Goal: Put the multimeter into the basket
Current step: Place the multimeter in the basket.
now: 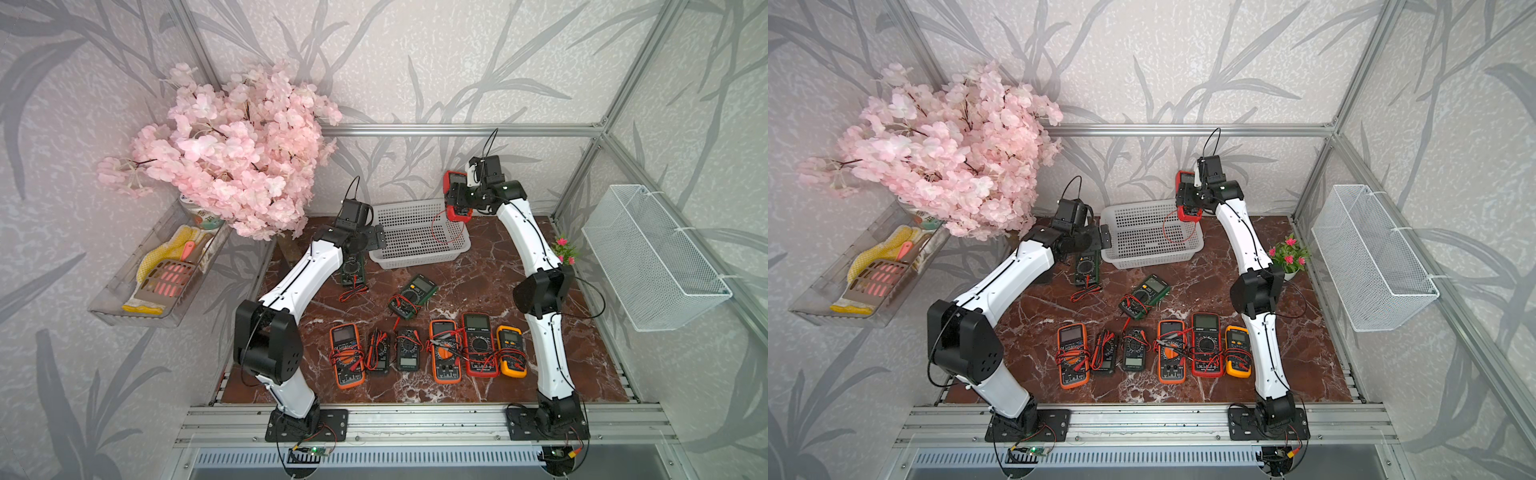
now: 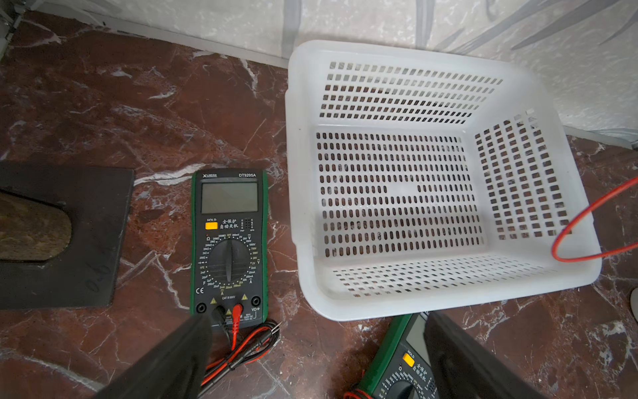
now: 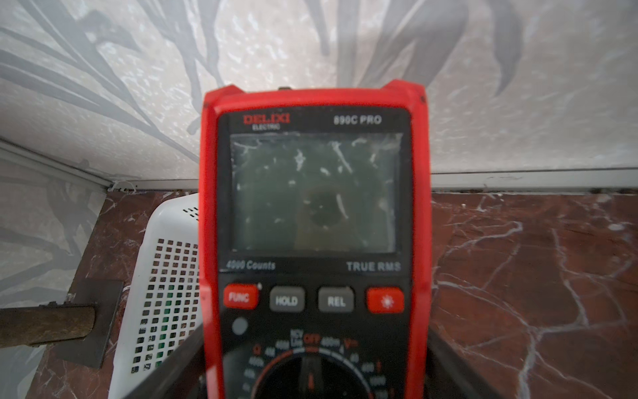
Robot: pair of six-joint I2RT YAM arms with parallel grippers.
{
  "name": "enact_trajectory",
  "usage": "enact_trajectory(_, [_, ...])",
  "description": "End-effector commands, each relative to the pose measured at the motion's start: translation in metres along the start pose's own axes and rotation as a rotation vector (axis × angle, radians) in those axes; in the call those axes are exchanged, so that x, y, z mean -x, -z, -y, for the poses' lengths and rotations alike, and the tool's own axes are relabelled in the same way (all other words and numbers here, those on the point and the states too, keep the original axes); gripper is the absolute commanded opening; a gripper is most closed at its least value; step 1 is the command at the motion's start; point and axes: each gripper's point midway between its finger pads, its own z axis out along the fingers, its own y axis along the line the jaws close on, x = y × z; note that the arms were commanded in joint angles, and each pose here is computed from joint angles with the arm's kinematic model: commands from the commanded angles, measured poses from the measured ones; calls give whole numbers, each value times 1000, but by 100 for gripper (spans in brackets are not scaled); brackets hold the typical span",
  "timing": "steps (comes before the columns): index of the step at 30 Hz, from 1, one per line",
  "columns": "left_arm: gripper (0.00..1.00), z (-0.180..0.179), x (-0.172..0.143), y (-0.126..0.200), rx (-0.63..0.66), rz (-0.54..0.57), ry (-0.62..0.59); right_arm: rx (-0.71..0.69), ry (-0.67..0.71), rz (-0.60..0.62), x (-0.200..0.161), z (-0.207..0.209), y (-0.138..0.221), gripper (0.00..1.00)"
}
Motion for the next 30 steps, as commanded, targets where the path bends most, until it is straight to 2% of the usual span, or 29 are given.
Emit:
enact_trajectory(1, [100,5,-2,1,8,-12,-5,97,89,120,27,-30,-1,61])
enact_trajectory(6, [100,6,-3,-1,14,-14,-4,69,160,28,-9,-26,-36,61])
enact_trajectory(12, [100,9,0,-7,8,-17,-2,-14,221,-56,-42,-15,-58,61])
enact_trajectory(21, [100,16,-4,-24,-7,-42,15,-141,194,-152,-78,18,-74,60])
enact_trajectory(30, [100,23,-10,-36,-24,-73,14,-241,185,-241,-105,41,-70,60])
